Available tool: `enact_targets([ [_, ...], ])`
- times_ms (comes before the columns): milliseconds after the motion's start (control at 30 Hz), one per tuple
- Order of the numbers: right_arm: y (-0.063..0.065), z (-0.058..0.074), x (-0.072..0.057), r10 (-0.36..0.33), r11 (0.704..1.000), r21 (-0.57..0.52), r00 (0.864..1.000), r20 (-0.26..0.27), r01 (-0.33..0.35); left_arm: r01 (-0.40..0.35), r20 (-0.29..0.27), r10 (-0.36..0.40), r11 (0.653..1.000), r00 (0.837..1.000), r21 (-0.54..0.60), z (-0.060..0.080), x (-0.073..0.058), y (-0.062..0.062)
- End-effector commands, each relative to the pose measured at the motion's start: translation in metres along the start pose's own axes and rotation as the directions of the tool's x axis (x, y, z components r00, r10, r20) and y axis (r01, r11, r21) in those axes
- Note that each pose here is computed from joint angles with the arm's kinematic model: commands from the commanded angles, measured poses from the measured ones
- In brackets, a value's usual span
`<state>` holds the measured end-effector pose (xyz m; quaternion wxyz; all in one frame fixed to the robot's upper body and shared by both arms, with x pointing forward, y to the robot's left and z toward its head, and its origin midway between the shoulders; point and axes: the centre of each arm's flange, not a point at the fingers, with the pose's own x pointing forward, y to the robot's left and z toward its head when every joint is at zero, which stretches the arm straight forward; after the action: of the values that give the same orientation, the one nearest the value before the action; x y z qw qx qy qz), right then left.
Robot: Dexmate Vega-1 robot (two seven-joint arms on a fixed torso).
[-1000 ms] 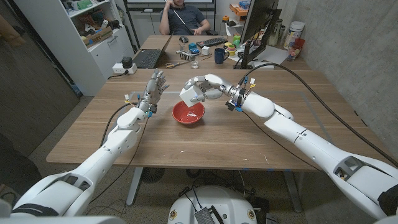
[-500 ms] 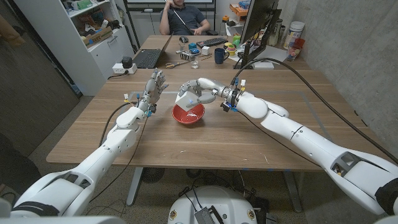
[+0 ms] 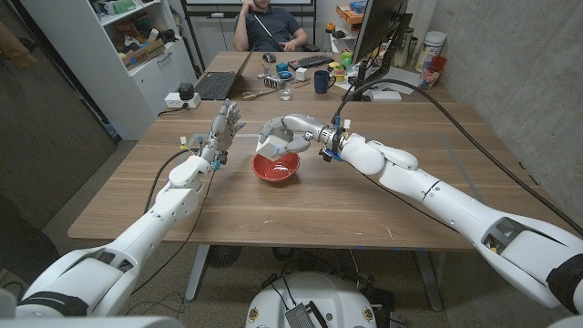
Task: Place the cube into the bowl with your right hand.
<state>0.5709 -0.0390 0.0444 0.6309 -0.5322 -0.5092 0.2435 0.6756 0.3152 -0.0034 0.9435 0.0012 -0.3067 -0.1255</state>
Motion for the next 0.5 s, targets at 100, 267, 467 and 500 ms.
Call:
enact_targets([
  [100, 0.02, 0.007, 0.014, 0.04, 0.982, -0.184, 0.999, 0.03, -0.034, -0.009, -0.003, 0.009, 1.0, 1.0, 0.007, 0.0, 0.006, 0.007],
  [267, 0.024, 0.007, 0.018, 0.044, 0.976, -0.213, 0.998, 0.047, -0.033, -0.01, -0.004, 0.01, 1.0, 1.0, 0.005, 0.0, 0.006, 0.008],
  [467, 0.028, 0.008, 0.021, 0.05, 0.964, -0.263, 0.998, 0.047, -0.036, -0.01, -0.004, 0.01, 1.0, 1.0, 0.003, 0.0, 0.007, 0.009],
  [500, 0.03, 0.007, 0.023, 0.059, 0.965, -0.26, 0.997, 0.057, -0.042, -0.012, -0.004, 0.012, 1.0, 1.0, 0.001, 0.0, 0.007, 0.009],
])
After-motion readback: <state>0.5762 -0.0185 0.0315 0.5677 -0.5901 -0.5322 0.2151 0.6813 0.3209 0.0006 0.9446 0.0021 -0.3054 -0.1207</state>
